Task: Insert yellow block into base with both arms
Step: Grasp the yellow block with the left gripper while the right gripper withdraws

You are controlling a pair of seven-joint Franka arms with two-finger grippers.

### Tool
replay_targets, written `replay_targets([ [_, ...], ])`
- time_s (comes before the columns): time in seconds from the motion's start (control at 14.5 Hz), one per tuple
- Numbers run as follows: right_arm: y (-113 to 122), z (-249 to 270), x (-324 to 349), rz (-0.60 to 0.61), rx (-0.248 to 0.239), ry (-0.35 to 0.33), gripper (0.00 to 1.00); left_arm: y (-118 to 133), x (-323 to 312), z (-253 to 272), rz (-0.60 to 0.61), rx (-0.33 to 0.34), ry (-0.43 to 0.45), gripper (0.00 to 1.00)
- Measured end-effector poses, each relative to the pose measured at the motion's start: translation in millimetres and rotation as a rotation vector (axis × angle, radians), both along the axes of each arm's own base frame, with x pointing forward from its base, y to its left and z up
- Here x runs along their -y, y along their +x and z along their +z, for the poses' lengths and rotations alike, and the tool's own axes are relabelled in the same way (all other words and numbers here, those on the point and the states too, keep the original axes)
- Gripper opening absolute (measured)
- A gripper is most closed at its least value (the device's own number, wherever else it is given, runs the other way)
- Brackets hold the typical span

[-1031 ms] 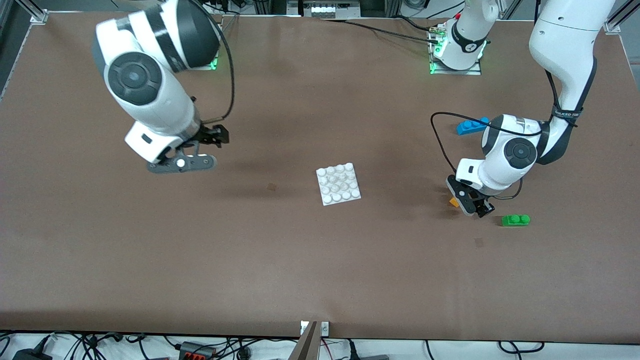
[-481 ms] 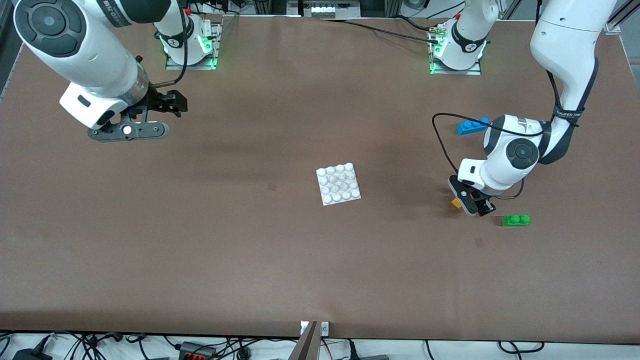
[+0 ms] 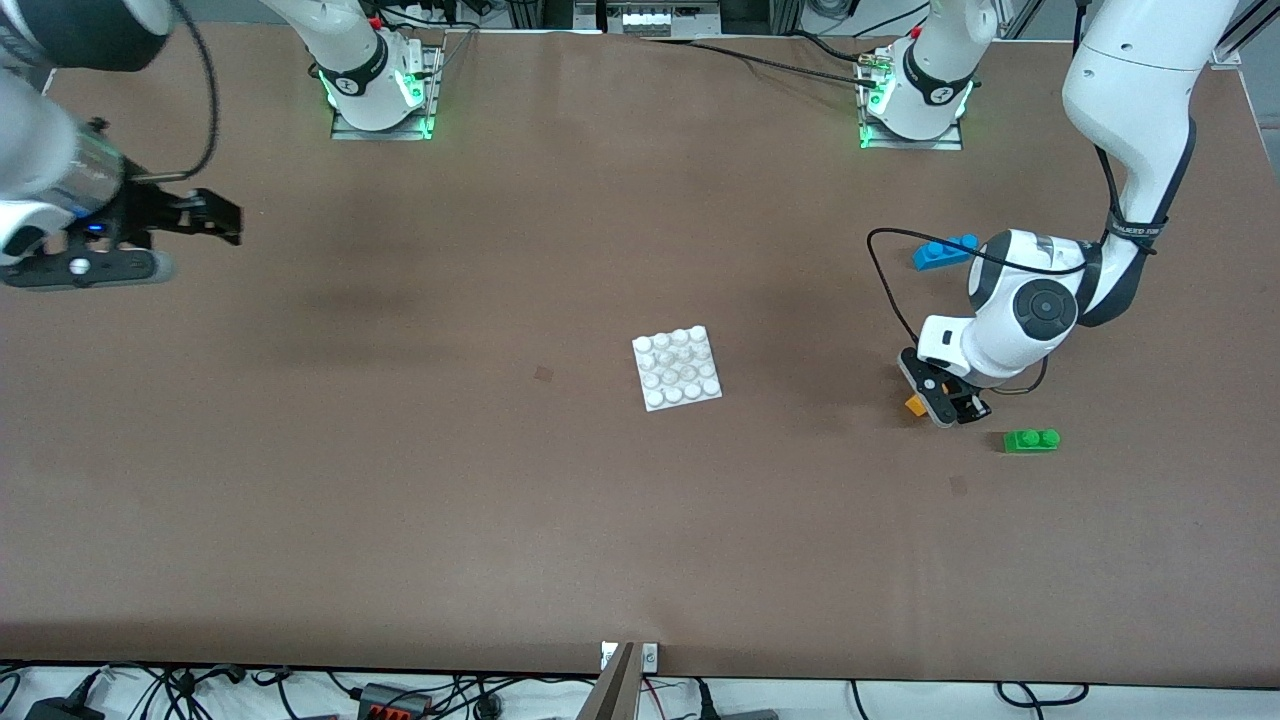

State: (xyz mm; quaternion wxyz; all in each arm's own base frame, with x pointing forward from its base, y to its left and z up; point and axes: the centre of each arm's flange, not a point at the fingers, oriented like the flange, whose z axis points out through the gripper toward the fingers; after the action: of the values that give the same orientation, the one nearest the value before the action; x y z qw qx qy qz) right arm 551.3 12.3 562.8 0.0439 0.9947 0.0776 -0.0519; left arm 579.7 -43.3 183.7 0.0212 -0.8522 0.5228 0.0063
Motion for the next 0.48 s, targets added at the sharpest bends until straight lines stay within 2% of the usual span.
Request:
replay_targets([
  [0.14,-4,-7,28,-0.006,0.03,0.004,1.0,0,2,0,-0.003,0.0,-0.001,0.66],
  [0.28,-8,-18,38,-0.018,0.013,0.007,1.0,0,4,1,-0.006,0.002,-0.003,0.62],
  [0.34,-6,-22,39,-0.024,0.027,0.024,1.0,0,6,2,-0.009,0.004,-0.004,0.59],
  [0.41,-2,-19,38,-0.031,0.068,0.05,1.0,1,8,3,-0.012,0.006,-0.005,0.59],
  [0.48,1,-13,36,-0.033,0.109,0.066,1.0,1,9,4,-0.014,0.008,-0.005,0.54],
])
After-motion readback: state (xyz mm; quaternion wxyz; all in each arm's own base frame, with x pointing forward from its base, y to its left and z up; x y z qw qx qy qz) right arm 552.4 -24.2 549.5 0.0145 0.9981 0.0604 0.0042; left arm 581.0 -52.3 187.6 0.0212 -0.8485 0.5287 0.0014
